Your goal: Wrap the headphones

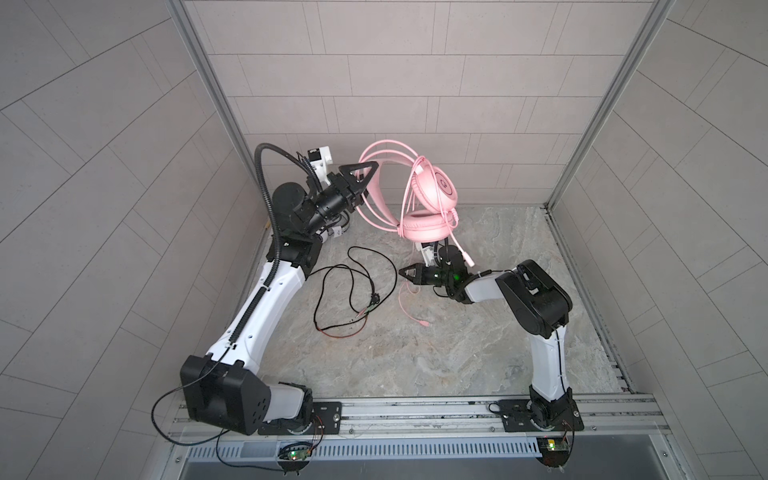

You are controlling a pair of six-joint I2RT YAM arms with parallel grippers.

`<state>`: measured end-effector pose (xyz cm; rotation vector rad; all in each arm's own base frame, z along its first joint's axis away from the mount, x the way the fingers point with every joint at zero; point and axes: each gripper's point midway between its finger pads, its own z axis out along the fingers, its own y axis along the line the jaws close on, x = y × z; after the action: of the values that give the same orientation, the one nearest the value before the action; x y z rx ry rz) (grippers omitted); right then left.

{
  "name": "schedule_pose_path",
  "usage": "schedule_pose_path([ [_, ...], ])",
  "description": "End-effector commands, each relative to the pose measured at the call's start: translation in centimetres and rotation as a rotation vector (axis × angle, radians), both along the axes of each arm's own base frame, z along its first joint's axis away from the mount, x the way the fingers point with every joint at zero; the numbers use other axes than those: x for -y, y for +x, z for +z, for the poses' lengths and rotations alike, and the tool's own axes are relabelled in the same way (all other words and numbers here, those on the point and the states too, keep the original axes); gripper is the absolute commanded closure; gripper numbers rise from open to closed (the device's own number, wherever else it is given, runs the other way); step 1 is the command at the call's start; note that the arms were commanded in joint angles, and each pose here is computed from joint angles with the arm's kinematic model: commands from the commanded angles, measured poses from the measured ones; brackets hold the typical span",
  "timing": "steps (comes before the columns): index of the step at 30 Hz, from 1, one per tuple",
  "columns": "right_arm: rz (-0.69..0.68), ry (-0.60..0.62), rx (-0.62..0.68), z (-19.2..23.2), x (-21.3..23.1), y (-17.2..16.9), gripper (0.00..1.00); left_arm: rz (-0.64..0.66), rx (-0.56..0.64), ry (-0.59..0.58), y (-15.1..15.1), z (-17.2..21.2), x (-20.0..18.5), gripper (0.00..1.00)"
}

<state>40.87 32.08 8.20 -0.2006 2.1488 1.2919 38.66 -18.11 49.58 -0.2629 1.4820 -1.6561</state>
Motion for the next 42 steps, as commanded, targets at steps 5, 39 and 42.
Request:
schedule_pose_path([
  [5,-0.014,-0.040,0.081,3.3,0.2,-4.8,0.92,0.457,-0.088,-0.012,5.2,-2.8,-6.4,1.00],
  [39,0.105,-0.750,0.652,22.5,5.8,-17.7,0.92,0.955,-0.131,0.804,6.6,-17.8,-8.2,1.00],
  [42,0.049,-0.807,0.665,23.4,7.3,-16.3,0.92,0.892,-0.095,0.910,5.7,-18.8,-6.6,1.00],
])
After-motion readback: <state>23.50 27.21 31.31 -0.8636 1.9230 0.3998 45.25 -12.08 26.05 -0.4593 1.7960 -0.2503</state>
